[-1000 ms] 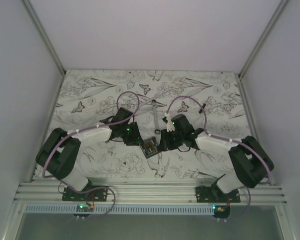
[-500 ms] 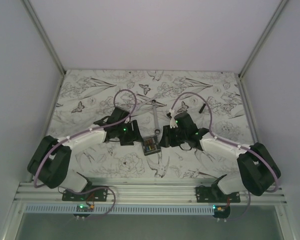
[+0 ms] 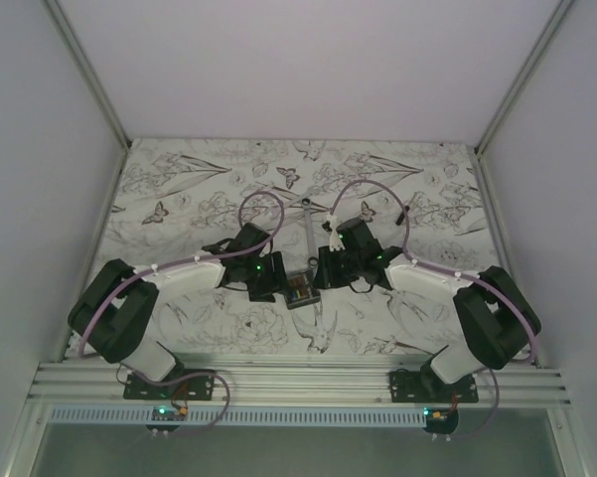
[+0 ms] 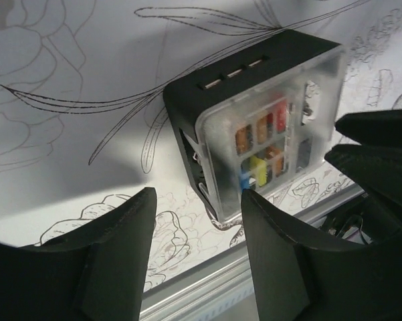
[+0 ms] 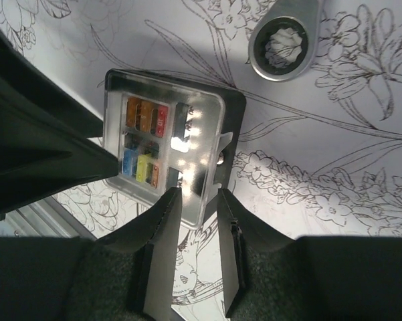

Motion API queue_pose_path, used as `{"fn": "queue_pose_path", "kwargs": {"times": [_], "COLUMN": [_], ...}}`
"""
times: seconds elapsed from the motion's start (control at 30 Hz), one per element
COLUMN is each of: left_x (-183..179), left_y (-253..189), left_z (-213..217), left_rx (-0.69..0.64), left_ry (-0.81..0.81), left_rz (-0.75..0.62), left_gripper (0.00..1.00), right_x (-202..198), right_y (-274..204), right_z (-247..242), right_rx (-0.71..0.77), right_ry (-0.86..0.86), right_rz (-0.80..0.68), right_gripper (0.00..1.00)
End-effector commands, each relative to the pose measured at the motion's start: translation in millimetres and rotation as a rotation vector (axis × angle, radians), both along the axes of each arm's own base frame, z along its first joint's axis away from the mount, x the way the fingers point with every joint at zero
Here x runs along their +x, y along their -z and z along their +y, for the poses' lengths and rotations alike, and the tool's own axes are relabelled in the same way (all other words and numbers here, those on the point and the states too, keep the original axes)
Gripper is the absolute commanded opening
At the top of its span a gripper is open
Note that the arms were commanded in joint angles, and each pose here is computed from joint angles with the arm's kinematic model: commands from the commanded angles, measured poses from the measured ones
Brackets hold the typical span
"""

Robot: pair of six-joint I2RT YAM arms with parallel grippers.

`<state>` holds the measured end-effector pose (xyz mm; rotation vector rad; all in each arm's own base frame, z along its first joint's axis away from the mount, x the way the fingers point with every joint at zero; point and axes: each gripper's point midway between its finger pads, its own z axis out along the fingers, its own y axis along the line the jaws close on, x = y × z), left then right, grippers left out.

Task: Snap on the fuse box
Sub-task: Close the fuse box cover on the fuse box base.

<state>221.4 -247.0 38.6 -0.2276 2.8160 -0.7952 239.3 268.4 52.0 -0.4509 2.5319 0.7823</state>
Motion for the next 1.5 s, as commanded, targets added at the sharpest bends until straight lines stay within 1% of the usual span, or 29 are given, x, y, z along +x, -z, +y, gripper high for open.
{"fn": "queue_pose_path", "kwargs": {"times": [0.0,0.2,0.43,0.53,0.67,0.77,1.03,1.2,1.47], "left_x": [-4,1,4,6,6,6,-3,-9,-25], "left_y": [4,2,-1,-1,2,1,5,13,33], "left_z": [-7,-5,-4,-2,8,15,18,22,29], "left_rx": [-0.017,-0.009,-0.023,-0.024,-0.019,-0.022,-0.022,-0.004,0.068], "left_ry": [0.002,-0.004,-0.011,-0.017,-0.04,-0.052,-0.037,-0.038,-0.02], "left_rz": [0.04,0.02,0.019,0.017,0.024,0.022,0.053,0.074,0.119], "left_gripper": [0.55,0.45,0.38,0.34,0.34,0.34,0.36,0.36,0.37], "right_x": [-3,-16,-29,-34,-31,-27,-36,-42,-47], "right_y": [-8,-4,-5,-7,-5,-6,5,28,56], "right_z": [16,26,38,43,40,35,31,15,-3], "right_rx": [0.024,0.04,0.065,0.084,0.067,0.054,0.029,-0.07,-0.186], "right_ry": [-0.049,-0.083,-0.115,-0.131,-0.111,-0.091,-0.107,-0.103,-0.09], "right_rz": [-0.01,0.022,0.043,0.051,0.04,0.027,0.072,0.104,0.151], "right_gripper": [0.32,0.25,0.18,0.17,0.17,0.22,0.22,0.23,0.22]}}
